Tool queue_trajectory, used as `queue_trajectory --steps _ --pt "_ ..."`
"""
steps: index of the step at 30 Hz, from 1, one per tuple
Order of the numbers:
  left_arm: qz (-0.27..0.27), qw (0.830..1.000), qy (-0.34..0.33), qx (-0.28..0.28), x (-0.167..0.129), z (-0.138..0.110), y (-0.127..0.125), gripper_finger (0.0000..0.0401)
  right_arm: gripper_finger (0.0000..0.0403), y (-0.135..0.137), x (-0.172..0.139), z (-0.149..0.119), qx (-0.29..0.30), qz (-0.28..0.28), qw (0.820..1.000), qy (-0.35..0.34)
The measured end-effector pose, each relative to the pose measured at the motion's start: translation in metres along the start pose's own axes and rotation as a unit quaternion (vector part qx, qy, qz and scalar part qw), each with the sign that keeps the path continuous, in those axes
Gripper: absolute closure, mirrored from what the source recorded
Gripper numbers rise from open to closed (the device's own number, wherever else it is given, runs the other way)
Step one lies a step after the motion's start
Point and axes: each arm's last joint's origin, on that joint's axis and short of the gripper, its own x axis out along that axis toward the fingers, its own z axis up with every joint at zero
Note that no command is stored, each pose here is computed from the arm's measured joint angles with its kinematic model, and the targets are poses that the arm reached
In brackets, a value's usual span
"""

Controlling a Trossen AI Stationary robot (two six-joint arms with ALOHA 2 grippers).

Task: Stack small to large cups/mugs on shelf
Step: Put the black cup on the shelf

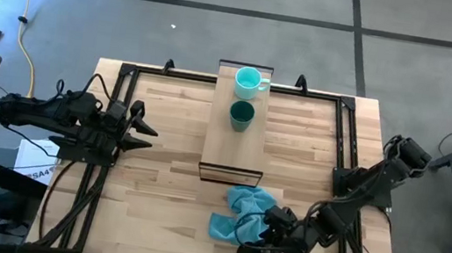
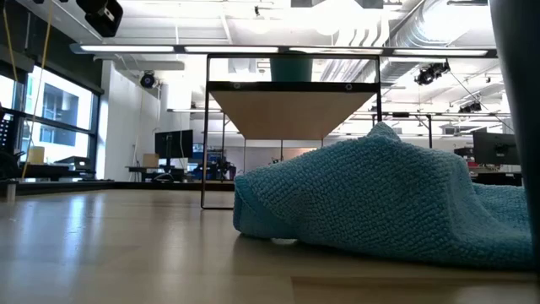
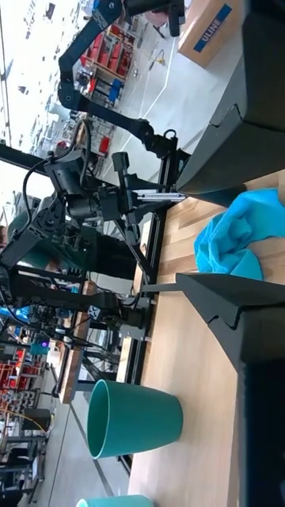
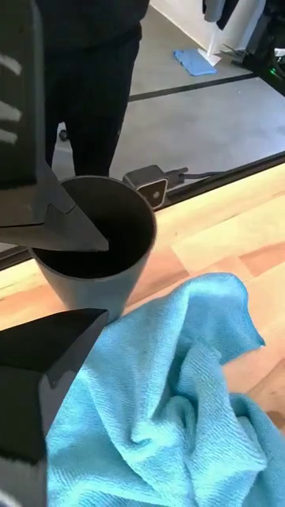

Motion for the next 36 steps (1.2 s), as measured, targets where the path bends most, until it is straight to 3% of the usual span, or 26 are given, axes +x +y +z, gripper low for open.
queue_trajectory --steps 4,9,24,29,36 --pt "0.001 1.000 0.001 0.003 0.000 0.000 0.000 0.0238 0.0283 -0.001 0.003 0.003 -0.008 -0.003 1.000 0.001" --pt "0.003 1.000 0.006 0.003 0.000 -0.001 0.000 0.0238 0.0283 -0.003 0.020 0.000 -0.009 0.001 0.999 0.052" --pt "0.005 1.000 0.015 -0.002 0.000 -0.003 0.001 0.0238 0.0286 -0.004 0.031 0.001 0.005 0.001 0.999 0.052" --pt "0.005 1.000 0.015 -0.002 0.000 -0.003 0.001 0.0238 0.0318 -0.004 0.033 0.003 0.008 0.000 0.999 0.054" --pt "0.005 1.000 0.015 -0.002 0.000 -0.003 0.001 0.0238 0.0394 -0.003 0.033 0.004 0.022 0.009 0.998 0.052"
